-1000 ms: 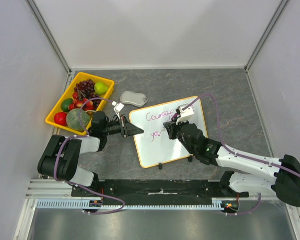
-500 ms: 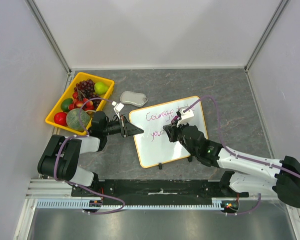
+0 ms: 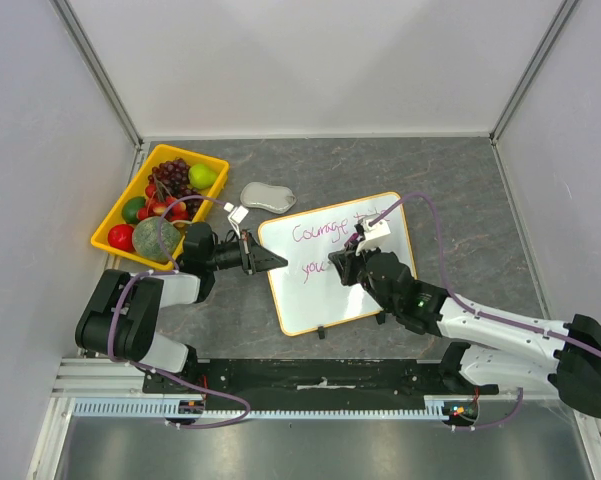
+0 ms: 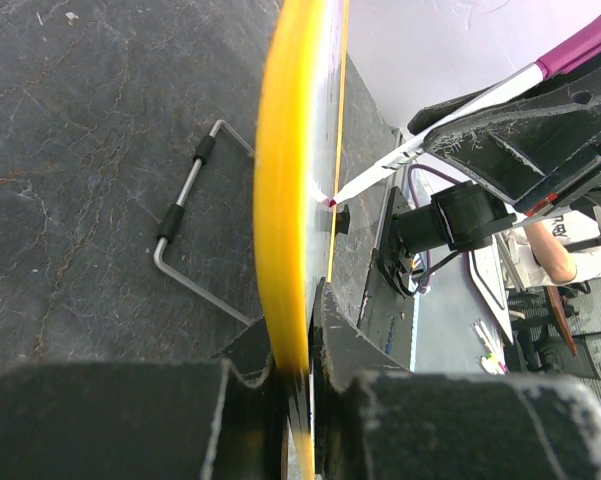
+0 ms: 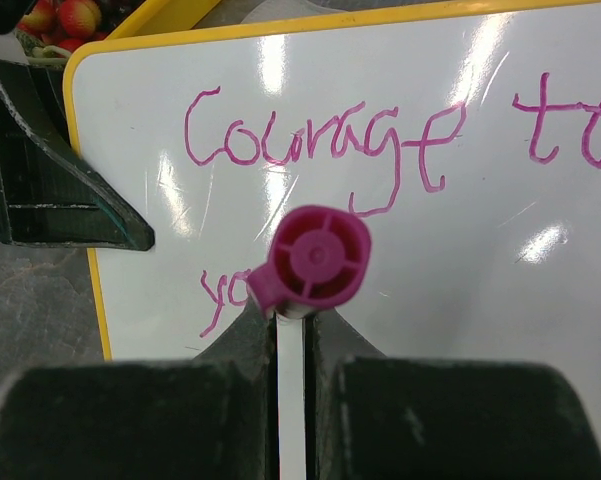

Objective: Write a sentence on the whiteboard

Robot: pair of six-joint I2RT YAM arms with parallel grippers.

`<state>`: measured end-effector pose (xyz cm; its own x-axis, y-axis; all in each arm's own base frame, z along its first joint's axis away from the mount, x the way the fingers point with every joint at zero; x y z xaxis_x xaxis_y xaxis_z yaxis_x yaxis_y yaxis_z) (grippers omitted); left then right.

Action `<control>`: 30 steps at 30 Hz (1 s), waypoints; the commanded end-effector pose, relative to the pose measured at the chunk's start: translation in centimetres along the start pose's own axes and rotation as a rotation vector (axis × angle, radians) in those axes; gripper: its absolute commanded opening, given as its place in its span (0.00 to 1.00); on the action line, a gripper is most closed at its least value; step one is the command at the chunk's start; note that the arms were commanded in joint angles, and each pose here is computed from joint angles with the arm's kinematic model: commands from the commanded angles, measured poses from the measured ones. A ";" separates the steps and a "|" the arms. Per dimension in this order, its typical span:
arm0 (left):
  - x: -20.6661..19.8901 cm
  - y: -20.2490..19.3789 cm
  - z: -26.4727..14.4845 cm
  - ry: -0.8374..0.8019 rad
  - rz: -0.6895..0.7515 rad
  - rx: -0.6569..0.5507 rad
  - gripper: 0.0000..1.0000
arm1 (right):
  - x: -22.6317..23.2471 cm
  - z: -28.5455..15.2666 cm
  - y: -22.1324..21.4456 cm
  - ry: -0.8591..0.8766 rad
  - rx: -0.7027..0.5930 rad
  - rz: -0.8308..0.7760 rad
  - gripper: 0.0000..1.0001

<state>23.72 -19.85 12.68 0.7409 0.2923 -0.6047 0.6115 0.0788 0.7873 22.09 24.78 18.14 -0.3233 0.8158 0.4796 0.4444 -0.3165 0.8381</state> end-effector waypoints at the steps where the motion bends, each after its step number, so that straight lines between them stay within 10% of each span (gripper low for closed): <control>1: 1.8 -0.9 0.4 0.070 0.118 0.012 0.02 | -1.1 -0.3 0.4 -0.058 0.004 -0.045 0.00; 30: 1.8 -0.8 0.3 0.070 0.120 0.012 0.02 | 0.2 -0.4 2.5 -0.032 -0.046 -0.032 0.00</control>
<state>23.68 -19.91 12.79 0.7463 0.2865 -0.6008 0.6072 0.0768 0.7909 22.04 23.87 19.06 -0.3206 0.8399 0.4380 0.4356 -0.2799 0.8555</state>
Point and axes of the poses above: each gripper's point midway between its finger pads, its own z axis out along the fingers, its own x axis along the line the jaws close on, y = z × x, the point moved 3 cm from there along -z, back along the fingers, and after that the axes turned 13 degrees about z, right-handed, at the moved point
